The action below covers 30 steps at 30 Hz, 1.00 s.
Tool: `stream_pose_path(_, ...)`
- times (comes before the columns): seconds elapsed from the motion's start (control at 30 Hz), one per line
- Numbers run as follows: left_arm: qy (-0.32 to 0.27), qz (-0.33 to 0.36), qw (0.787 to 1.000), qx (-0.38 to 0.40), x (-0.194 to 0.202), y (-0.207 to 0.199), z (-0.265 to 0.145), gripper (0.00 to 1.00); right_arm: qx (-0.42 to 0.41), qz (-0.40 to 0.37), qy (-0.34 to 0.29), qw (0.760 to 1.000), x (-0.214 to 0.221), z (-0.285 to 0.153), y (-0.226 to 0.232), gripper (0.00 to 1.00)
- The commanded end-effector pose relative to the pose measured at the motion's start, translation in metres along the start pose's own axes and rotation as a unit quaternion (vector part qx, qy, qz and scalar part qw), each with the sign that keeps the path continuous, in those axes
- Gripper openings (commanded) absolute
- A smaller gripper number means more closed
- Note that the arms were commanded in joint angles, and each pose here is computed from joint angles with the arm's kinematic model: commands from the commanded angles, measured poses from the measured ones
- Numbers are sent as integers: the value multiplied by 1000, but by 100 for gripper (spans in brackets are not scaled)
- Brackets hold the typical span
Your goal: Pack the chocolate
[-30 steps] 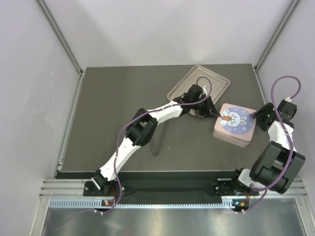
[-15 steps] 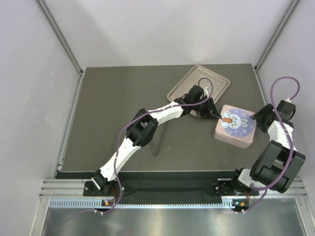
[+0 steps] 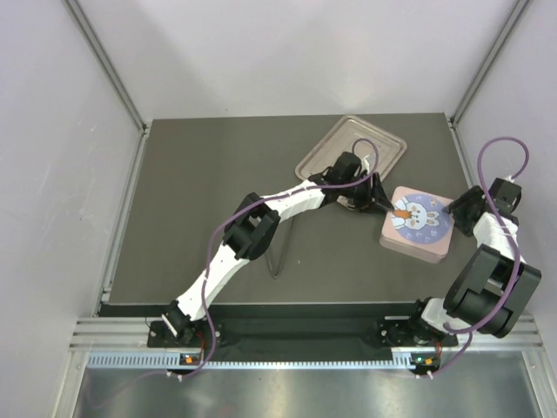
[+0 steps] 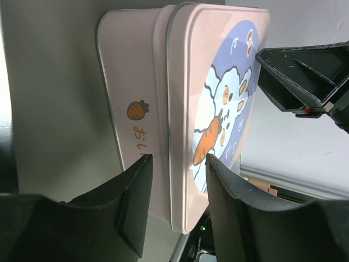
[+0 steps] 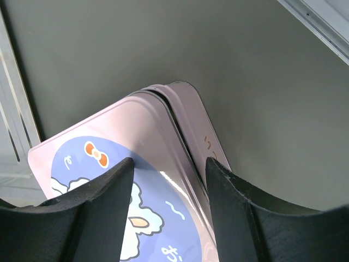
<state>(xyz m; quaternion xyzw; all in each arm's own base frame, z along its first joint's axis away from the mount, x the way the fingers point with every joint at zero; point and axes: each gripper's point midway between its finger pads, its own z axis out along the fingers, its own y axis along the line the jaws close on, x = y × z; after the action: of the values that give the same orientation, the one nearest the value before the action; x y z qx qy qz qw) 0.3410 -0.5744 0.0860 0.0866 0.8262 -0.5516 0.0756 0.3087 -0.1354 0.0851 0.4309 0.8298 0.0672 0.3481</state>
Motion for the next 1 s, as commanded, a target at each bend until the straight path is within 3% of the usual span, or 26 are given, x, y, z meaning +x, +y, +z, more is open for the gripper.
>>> stream_pose_path(0.0,-26,48,998,21,-18,-40,-18,48,0,-11,-22,1000,-13,2,0,56)
stream_pose_path(0.13,-20,47,998,21,-15,-39,-17,45,-2,-10,-28,1000,-16,0,2,55)
stream_pose_path(0.37,-8,28,999,41,-7,-38,-7,29,-27,-5,-27,999,-16,-4,12,57)
stream_pose_path(0.53,-10,33,997,65,-6,-52,0,18,-58,9,9,998,5,5,17,58)
stream_pose_path(0.73,-10,25,998,54,-5,-43,3,14,-90,22,23,995,13,6,26,58)
stream_pose_path(0.97,-9,19,999,43,-4,-33,6,15,-42,13,-9,999,-3,-2,12,67)
